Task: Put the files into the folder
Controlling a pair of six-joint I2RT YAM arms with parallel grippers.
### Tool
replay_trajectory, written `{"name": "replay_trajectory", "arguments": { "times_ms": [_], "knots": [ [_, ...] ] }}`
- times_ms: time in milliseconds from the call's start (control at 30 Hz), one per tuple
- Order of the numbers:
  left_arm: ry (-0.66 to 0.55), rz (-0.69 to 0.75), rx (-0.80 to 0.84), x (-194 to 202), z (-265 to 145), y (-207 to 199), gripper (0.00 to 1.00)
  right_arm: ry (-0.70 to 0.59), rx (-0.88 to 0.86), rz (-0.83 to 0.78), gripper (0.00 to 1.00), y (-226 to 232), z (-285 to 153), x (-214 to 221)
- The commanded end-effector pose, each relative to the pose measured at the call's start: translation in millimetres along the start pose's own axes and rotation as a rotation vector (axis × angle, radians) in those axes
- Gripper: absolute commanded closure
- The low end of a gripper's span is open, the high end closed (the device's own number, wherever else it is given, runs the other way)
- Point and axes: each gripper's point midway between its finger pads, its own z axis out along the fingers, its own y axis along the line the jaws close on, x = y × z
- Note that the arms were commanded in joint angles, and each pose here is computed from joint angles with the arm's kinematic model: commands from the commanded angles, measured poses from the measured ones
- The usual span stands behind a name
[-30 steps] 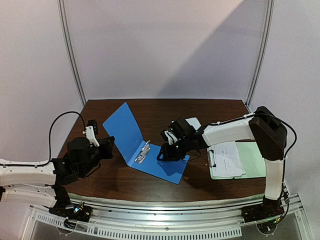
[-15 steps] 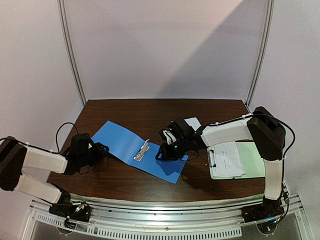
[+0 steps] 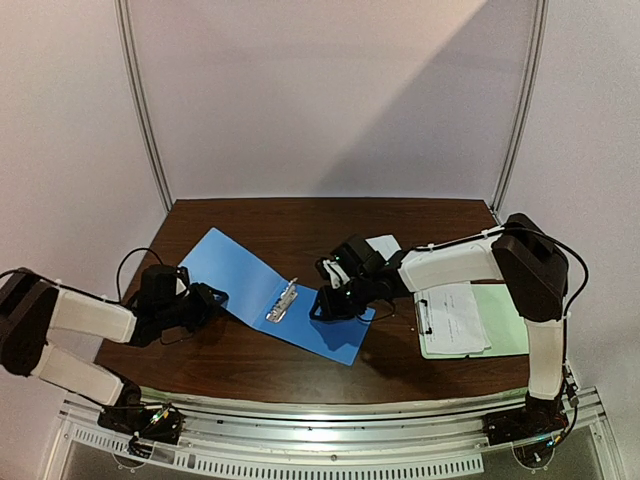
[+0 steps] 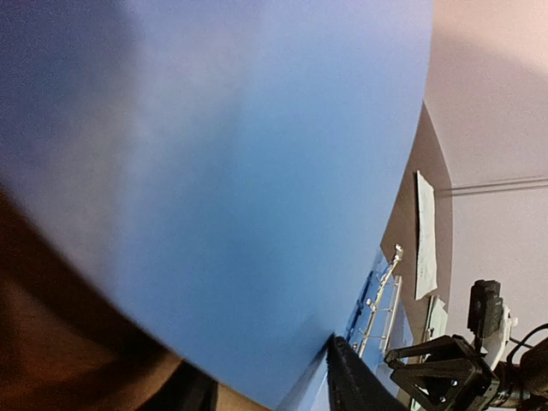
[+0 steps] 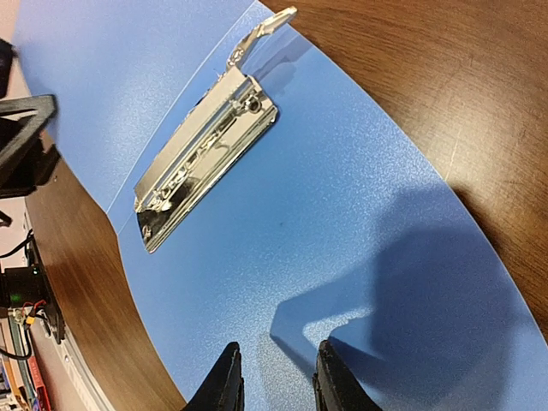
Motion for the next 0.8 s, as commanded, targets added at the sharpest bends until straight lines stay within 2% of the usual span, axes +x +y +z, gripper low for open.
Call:
{"name": "replay_trajectory", "arguments": {
  "times_ms": [0,167,300,433,600,767],
  "knots": [
    [-0.039,0.050,-0.203,-6.4,-24.8,27.5,0.50,0.164,0.222,0.029,0.72,-61.7,20.7,52.9],
    [-0.095,0.094,-0.198,-15.6,-46.0,15.3,0.49,0.158,0.217,0.018,0.72,-56.9,24.2,45.4],
    [-0.183,0.254,-0.174,-20.7,-69.4,-23.6,0.52,0.155,0.220,0.012,0.71,-54.2,27.0,38.1],
    [-0.224,0.408,0.013,-5.2,-90.3,-78.3,0.56,0.148,0.221,0.004,0.71,-50.3,28.0,31.5],
    [-0.160,0.538,0.386,26.5,-110.2,-138.2,0.55,0.150,0.226,0.000,0.71,-47.2,30.8,24.8],
    [-0.101,0.714,0.549,56.6,-129.3,-166.1,0.55,0.152,0.235,0.000,0.71,-47.2,33.0,21.7]
  ]
}}
